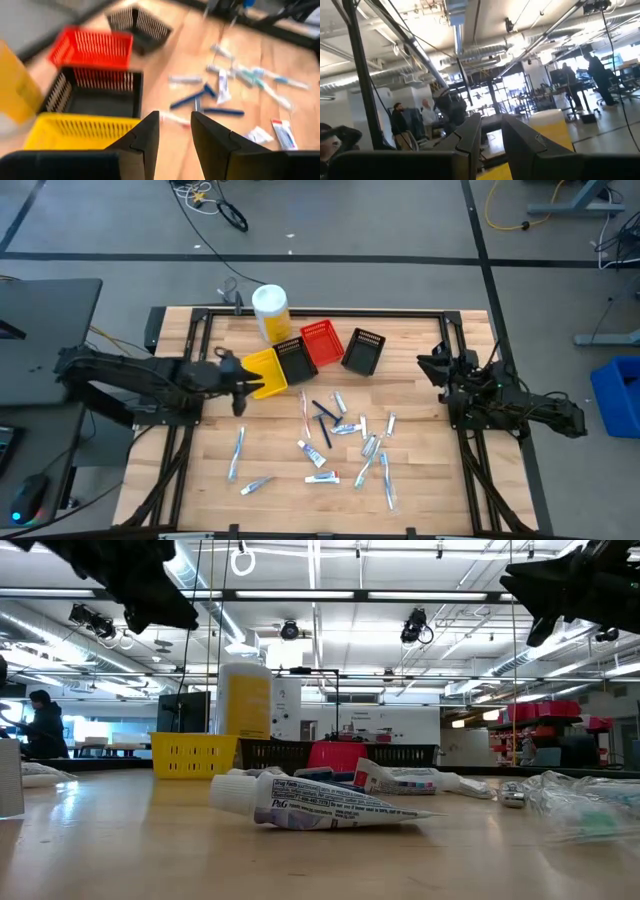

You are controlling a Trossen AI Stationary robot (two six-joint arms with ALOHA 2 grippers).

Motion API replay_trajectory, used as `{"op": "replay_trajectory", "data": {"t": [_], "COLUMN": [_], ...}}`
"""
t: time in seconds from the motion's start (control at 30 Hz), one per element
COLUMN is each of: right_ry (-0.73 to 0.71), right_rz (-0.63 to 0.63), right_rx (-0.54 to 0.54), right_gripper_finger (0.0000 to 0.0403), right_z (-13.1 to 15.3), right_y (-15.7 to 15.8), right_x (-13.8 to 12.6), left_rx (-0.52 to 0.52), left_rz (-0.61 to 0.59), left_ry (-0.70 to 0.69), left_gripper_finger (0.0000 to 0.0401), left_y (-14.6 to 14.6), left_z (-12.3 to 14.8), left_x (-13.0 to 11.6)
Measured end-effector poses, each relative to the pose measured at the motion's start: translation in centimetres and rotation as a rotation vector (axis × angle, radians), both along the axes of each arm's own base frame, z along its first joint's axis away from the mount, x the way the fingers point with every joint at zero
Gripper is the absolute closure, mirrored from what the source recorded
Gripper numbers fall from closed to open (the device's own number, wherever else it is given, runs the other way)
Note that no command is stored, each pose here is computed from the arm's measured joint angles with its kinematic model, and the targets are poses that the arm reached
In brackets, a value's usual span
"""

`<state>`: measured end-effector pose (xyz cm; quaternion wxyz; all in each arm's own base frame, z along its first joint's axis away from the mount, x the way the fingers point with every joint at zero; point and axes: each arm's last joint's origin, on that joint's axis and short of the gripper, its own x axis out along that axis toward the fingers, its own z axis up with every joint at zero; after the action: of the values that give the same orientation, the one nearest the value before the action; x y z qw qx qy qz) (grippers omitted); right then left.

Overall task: Pick & Place Travel size toiletries
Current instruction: Put the blue toothbrush into the yellow bin

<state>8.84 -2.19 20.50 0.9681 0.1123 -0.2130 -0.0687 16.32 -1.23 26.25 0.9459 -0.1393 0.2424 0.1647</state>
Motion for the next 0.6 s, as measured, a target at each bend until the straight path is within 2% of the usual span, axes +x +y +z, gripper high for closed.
{"op": "replay_trajectory", "data": {"t": [0.13,0.2,0.37,0.47,0.6], "right_ry": [0.026,0.034,0.087,0.18,0.346], "right_rz": [-0.01,-0.011,-0.023,-0.026,0.026], "right_rx": [-0.013,-0.014,-0.029,-0.031,-0.016], "right_gripper_finger": [0.0316,0.0316,0.0317,0.0318,0.0318], "right_z": [-0.2,-0.3,-0.7,-1.6,-3.2], "right_y": [0.0,0.0,-0.1,-0.1,-0.1], "right_x": [0.1,0.1,0.3,0.5,0.8], "left_rx": [-0.089,-0.133,-0.309,-0.39,-0.523], "left_rz": [-0.032,-0.061,-0.017,0.016,0.075], "left_ry": [0.144,0.167,0.201,0.264,0.412], "left_gripper_finger": [0.0283,0.0283,0.0283,0.0283,0.0283], "left_y": [-0.5,-0.8,-1.7,-2.3,-3.3], "left_z": [0.6,0.8,0.5,-0.1,-1.3], "left_x": [1.8,2.7,3.9,3.9,3.2]}}
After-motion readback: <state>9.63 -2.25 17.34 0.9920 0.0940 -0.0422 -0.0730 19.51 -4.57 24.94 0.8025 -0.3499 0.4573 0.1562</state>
